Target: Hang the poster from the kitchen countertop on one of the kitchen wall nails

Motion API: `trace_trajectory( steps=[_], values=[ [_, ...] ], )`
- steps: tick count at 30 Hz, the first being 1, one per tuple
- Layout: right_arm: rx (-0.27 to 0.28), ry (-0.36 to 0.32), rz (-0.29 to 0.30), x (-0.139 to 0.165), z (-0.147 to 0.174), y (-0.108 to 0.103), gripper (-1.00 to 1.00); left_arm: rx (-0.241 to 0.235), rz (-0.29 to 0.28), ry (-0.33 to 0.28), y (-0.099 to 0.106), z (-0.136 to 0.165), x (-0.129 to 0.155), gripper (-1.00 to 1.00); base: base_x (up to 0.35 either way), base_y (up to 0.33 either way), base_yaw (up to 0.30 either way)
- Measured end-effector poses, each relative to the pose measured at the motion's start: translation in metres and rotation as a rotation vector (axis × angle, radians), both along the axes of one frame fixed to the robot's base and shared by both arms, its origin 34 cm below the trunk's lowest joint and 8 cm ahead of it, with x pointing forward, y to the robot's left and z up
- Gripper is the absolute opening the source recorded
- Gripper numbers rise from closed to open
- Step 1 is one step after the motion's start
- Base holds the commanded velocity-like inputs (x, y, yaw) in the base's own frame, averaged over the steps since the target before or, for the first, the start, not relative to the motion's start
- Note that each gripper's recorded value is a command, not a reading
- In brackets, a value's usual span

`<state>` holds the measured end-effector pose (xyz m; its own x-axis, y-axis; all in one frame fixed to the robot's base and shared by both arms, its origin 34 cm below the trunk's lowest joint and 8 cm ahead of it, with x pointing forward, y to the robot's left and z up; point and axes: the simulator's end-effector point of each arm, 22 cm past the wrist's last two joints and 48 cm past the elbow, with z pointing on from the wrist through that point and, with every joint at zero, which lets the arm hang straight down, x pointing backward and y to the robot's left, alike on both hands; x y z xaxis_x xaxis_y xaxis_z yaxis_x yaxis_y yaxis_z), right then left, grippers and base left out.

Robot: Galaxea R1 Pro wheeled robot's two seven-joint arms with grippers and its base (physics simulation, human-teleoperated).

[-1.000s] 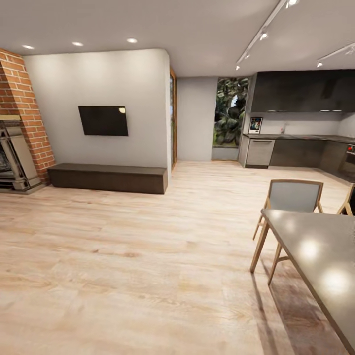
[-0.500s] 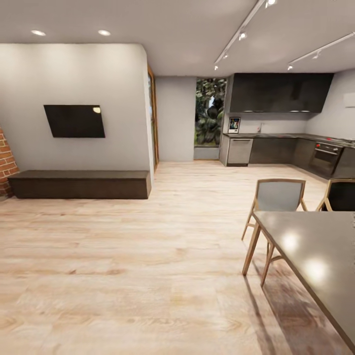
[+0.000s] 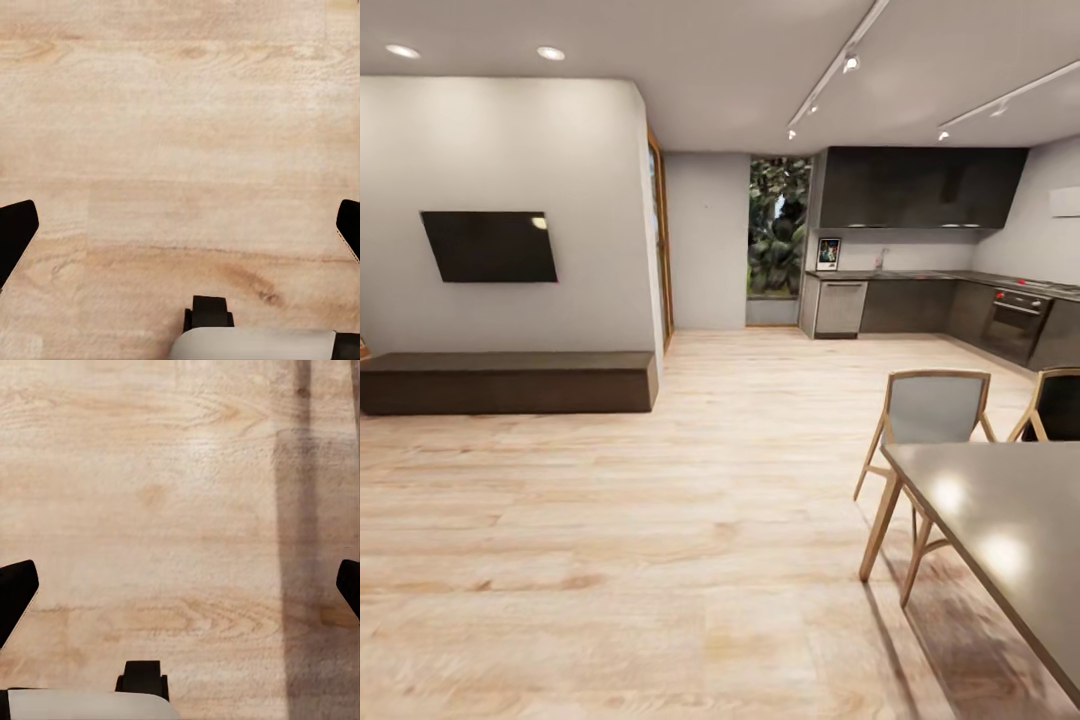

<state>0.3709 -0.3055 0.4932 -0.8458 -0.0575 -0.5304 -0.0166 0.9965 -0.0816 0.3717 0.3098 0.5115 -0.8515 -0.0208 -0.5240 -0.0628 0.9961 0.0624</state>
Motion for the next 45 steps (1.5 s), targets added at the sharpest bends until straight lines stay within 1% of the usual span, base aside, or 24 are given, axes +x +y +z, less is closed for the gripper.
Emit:
trace_trajectory(
  steps=[45],
  values=[
    [0.003,0.003,0.000,-0.0012,-0.0008,0.0020,1.00,0.000,0.000,-0.002,0.0001,0.0003,0.0004,1.00,0.340,0.000,0.000]
  ],
)
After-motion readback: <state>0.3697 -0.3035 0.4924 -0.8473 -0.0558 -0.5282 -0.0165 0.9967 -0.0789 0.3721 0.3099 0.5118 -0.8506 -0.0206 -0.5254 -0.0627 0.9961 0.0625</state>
